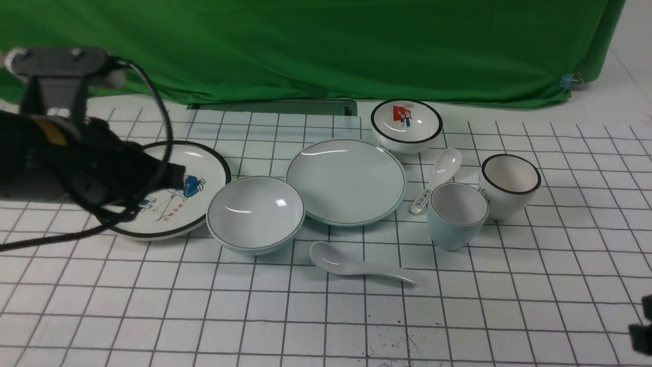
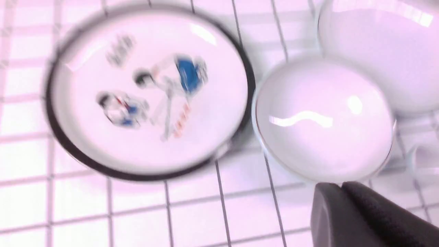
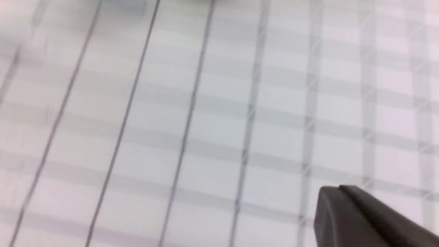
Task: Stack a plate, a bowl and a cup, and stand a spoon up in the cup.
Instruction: Use the left arm to grab a blue rice bowl, then use the left arm to put the blue rice bowl into the blue large plate in the middle
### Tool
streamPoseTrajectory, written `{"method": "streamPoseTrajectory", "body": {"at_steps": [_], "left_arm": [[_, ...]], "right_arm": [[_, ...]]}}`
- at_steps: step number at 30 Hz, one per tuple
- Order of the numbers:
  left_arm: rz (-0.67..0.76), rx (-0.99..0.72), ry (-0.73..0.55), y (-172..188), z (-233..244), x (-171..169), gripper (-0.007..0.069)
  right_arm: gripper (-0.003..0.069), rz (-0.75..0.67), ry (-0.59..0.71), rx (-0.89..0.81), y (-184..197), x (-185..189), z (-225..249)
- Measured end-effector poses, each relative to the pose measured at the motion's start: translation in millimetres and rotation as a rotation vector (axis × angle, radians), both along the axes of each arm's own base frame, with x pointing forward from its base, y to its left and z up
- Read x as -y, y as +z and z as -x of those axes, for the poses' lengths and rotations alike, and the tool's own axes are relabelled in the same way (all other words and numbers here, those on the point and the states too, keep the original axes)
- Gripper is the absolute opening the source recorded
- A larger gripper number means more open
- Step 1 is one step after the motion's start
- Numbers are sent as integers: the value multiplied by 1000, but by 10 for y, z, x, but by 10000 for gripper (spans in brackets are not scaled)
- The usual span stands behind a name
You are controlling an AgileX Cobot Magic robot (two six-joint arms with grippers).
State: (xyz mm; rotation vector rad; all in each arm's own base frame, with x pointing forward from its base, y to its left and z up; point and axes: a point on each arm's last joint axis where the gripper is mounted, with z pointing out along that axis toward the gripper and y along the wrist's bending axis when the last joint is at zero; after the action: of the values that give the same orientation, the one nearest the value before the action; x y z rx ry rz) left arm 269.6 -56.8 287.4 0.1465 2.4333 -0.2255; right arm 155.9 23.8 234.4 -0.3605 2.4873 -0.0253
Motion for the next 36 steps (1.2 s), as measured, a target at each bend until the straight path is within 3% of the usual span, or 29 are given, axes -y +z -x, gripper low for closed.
{"method": "streamPoseTrajectory", "body": {"at_steps": [4,9,12,14,17,21,23,28,30,33,36], "left_arm": [[-13,-127,-12,-286,-270,62,132],[-16,-242,-7,-650,-622,138,375],[-9,-275,-1,-815,-791,175,435],[-8,-286,4,-916,-880,191,433],[3,-295,13,-1049,-1039,225,334],[9,-291,10,-1028,-1138,251,57],[11,-282,-2,-940,-1165,261,2],[43,-190,-54,-526,-1247,344,-12],[56,-77,-130,-234,-1326,524,-13],[56,-11,-180,-143,-1400,713,-15],[53,-3,-211,-286,-1549,914,-15]], "right_arm": [[12,22,138,-67,-146,-232,-88],[12,42,308,-86,-206,-548,-138],[12,46,350,-84,-204,-618,-124],[13,46,361,-83,-204,-637,-115],[13,45,370,-70,-198,-651,-119],[16,44,376,-62,-194,-660,-121],[17,44,377,-59,-193,-662,-122],[18,36,379,-32,-179,-673,-141],[20,20,381,14,-154,-693,-171],[21,3,384,59,-128,-713,-201],[22,-17,377,99,-102,-729,-227]]}}
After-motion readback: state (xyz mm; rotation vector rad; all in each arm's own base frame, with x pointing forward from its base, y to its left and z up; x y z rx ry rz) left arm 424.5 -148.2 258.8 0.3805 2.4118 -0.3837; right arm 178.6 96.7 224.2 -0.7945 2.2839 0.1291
